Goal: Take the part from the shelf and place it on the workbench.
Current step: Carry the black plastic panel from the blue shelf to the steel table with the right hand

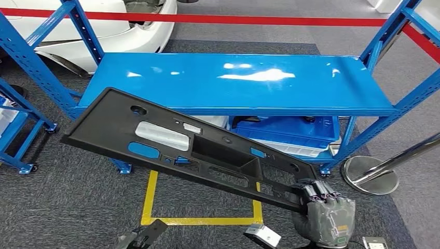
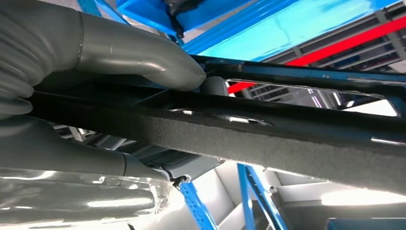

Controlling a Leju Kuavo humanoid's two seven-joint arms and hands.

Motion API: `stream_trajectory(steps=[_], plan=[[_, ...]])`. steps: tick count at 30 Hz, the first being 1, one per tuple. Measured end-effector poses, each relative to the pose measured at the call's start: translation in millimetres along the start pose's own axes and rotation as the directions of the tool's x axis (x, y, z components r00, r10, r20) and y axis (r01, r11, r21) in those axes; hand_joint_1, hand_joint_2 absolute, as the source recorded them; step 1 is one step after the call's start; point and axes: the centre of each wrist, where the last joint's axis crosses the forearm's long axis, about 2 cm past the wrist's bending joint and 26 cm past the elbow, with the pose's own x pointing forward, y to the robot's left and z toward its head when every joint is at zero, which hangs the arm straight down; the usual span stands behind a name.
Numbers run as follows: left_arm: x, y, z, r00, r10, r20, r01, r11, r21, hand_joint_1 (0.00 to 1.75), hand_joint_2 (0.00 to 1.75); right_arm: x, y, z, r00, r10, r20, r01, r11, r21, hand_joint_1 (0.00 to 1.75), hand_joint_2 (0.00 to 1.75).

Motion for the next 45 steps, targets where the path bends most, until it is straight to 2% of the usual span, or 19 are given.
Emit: stream_trajectory(steps=[22, 45], plan=[[-2.1, -1.7, 1.5, 1.0, 0.003, 0.001, -0.003, 1.0, 0.0, 0.0, 1.75, 0.5, -1.0, 2.3, 0.989, -0.133, -0.059, 0.133, 0.991, -0.013, 1.75, 1.75], [-1.9, -2.1, 1.6, 1.0, -0.001, 0.006, 0.001, 1.0, 0.0, 0.0, 1.75, 2.8, -1.4, 6.5, 0.982, -0.174, -0.077, 0.172, 0.985, -0.026, 1.75, 1.75]])
